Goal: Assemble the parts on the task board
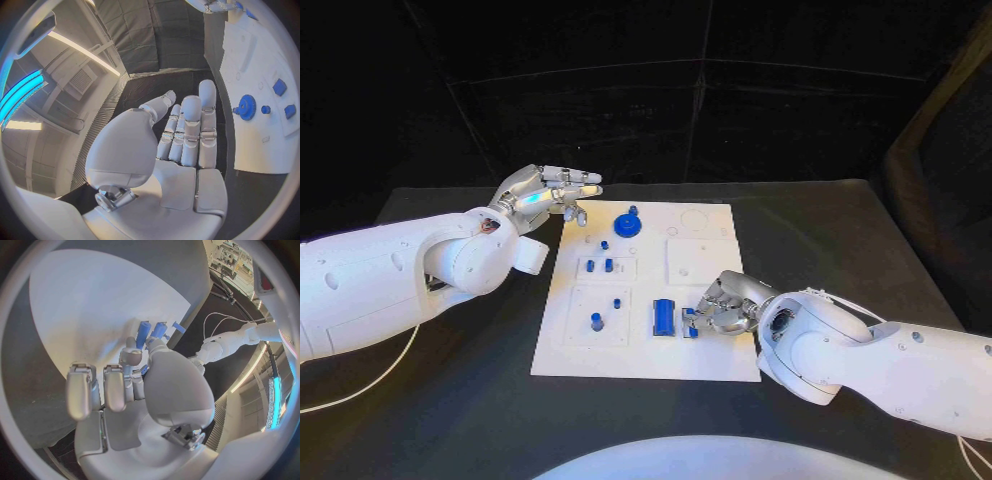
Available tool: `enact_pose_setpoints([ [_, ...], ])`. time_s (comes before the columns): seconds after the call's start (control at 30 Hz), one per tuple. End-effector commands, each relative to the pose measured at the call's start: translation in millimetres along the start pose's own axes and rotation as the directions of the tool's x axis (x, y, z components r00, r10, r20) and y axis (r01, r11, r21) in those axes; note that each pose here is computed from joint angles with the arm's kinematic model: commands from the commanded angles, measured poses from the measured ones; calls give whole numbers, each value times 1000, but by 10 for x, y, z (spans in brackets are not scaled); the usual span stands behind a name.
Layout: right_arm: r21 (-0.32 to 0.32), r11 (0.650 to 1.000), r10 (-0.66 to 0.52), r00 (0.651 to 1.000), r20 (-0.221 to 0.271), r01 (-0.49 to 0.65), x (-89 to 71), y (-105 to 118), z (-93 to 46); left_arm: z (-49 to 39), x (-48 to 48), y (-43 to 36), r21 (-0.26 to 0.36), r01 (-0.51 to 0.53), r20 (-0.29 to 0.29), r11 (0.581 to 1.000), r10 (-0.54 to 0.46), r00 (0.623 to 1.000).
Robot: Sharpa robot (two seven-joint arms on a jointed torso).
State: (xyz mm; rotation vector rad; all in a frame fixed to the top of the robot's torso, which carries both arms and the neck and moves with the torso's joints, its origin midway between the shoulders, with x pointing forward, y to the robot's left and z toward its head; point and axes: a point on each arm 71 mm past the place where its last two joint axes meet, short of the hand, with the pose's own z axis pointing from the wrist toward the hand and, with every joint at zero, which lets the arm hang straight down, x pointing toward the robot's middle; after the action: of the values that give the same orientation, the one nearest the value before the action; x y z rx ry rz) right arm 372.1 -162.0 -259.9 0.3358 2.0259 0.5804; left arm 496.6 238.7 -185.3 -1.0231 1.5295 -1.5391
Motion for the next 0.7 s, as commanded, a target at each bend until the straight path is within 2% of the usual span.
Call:
enact_pose_setpoints([
  [0.03,1,1000,-7,1000,-3,7,8,21,6,6,20,-15,6,8,-13,1000,-8,1000],
  [0.33,-12,999,-48,998,36,49,-23,22,16,4,16,-15,6,7,-12,1000,-7,1000],
  [0.7,-27,997,-72,996,48,73,-29,38,10,2,13,-14,4,7,-11,1000,-7,1000],
])
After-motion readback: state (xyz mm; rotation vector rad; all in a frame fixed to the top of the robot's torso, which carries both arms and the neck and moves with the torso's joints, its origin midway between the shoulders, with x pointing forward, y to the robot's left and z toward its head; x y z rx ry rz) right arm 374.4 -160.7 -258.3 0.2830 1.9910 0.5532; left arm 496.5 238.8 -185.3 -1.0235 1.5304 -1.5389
